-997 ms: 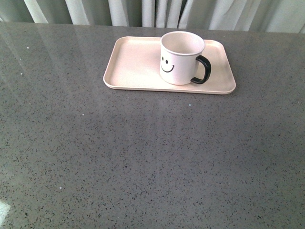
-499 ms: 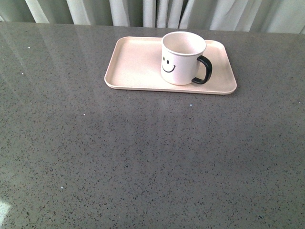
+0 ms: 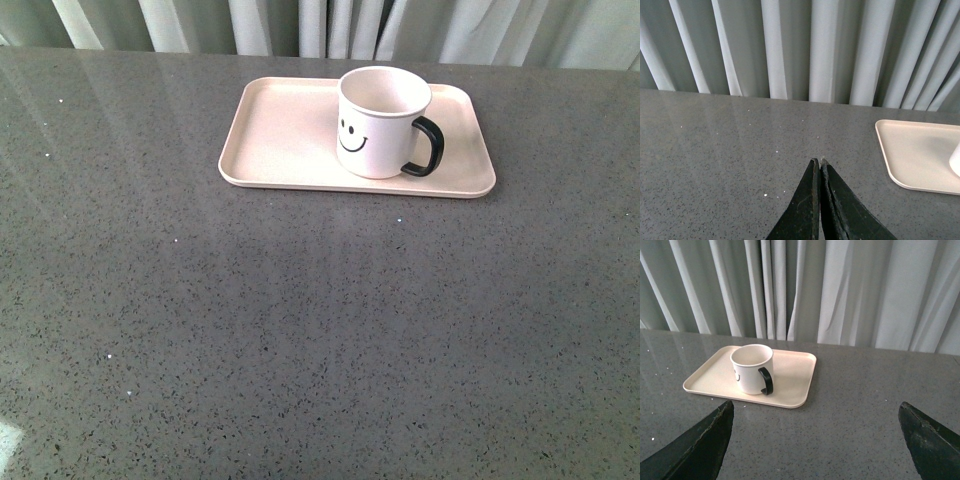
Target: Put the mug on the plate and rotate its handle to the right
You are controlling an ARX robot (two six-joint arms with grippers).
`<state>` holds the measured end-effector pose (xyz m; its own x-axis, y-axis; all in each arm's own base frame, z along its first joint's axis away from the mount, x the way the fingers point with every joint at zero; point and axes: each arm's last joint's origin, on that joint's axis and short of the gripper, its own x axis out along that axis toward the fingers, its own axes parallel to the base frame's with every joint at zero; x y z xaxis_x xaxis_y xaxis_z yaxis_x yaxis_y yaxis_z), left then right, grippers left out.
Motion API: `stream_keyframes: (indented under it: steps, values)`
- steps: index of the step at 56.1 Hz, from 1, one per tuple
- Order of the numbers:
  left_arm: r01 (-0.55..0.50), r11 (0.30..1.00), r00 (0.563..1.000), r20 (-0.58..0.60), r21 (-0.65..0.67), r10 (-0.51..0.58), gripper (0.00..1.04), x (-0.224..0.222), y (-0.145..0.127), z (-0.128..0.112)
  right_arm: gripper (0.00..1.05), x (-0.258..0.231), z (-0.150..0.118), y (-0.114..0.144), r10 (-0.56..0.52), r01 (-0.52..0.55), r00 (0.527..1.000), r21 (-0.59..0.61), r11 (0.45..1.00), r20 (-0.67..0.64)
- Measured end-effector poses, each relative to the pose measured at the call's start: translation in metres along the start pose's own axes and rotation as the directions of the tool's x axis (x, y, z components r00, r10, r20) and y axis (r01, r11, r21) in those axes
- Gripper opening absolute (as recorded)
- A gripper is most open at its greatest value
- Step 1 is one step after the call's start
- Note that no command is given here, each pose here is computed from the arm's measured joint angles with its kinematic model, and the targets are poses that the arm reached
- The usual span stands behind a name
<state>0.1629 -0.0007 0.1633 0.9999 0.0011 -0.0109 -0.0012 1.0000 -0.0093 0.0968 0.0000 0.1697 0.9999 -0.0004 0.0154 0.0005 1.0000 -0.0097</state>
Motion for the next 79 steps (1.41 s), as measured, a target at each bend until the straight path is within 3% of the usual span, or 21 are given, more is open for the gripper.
stream_keyframes:
  steps: [79]
  values:
    - [0.006, 1.000, 1.000, 0.025, 0.001, -0.006, 0.01, -0.054, 0.000, 0.007, 0.96, 0.000, 0.000, 0.000, 0.000, 0.000, 1.000, 0.000, 1.000, 0.000]
